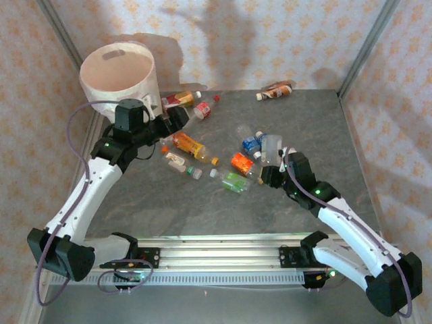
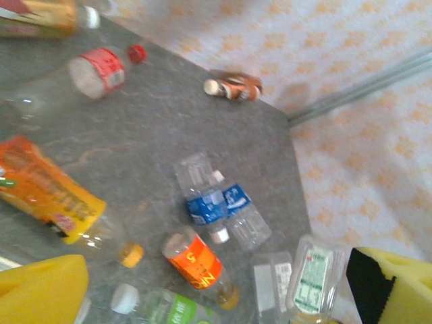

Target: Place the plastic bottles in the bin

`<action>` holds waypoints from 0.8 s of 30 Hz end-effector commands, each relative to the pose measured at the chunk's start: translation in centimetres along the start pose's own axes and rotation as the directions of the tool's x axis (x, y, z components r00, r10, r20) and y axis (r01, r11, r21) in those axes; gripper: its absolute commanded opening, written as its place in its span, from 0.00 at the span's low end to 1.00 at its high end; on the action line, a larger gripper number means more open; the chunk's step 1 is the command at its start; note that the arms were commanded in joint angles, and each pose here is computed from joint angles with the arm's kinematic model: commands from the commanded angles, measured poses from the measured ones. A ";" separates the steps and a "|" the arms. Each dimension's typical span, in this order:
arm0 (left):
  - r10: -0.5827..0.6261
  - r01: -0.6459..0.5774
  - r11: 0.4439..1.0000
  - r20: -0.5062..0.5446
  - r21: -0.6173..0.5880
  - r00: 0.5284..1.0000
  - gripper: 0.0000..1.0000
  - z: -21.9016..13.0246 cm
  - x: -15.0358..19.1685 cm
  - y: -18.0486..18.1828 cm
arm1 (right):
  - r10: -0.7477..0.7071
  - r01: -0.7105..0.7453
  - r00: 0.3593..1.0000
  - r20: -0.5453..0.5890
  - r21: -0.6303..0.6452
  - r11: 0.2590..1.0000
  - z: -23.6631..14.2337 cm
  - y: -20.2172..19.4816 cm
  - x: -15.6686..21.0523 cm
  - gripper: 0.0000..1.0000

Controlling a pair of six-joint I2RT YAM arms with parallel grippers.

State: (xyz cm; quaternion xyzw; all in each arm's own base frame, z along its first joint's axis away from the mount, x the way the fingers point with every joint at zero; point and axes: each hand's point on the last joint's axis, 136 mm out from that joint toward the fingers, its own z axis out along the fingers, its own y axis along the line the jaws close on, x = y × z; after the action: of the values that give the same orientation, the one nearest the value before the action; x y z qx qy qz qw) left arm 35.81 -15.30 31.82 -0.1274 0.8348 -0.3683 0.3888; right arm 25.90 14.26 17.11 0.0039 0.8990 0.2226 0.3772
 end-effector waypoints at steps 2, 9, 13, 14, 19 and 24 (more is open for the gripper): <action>0.007 0.005 0.978 -0.055 0.210 0.998 1.00 2.8 1.4 -5.0 | -0.040 0.081 0.986 0.161 -0.254 0.964 -1.3 6.1 -4.9 0.21; 0.069 -0.009 0.933 -0.155 0.359 0.986 1.00 6.7 5.3 -9.7 | -0.099 0.158 0.980 0.173 -0.367 0.917 -0.1 9.7 -6.9 0.22; 0.107 -0.054 0.933 -0.131 0.357 0.986 1.00 7.6 6.0 -10.5 | -0.137 0.195 0.976 0.171 -0.398 0.897 0.3 11.0 -7.8 0.22; 0.116 -0.064 0.931 -0.127 0.360 0.985 1.00 7.8 6.1 -10.7 | -0.144 0.202 0.975 0.169 -0.407 0.891 0.3 11.3 -7.9 0.22; 0.135 -0.071 0.926 -0.148 0.371 0.980 1.00 8.7 7.0 -10.8 | -0.186 0.221 0.975 0.122 -0.431 0.875 0.7 12.2 -7.4 0.23; 0.147 -0.077 0.918 -0.152 0.390 0.977 1.00 9.0 7.4 -11.2 | -0.212 0.232 0.973 0.095 -0.434 0.871 0.7 12.6 -7.0 0.23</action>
State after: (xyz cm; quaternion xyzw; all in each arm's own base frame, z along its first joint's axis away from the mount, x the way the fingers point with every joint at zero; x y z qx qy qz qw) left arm 36.72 -30.59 29.77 0.0043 0.8042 -0.4970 0.3259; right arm 29.81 24.00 25.20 -0.1538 0.8209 0.3689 0.4078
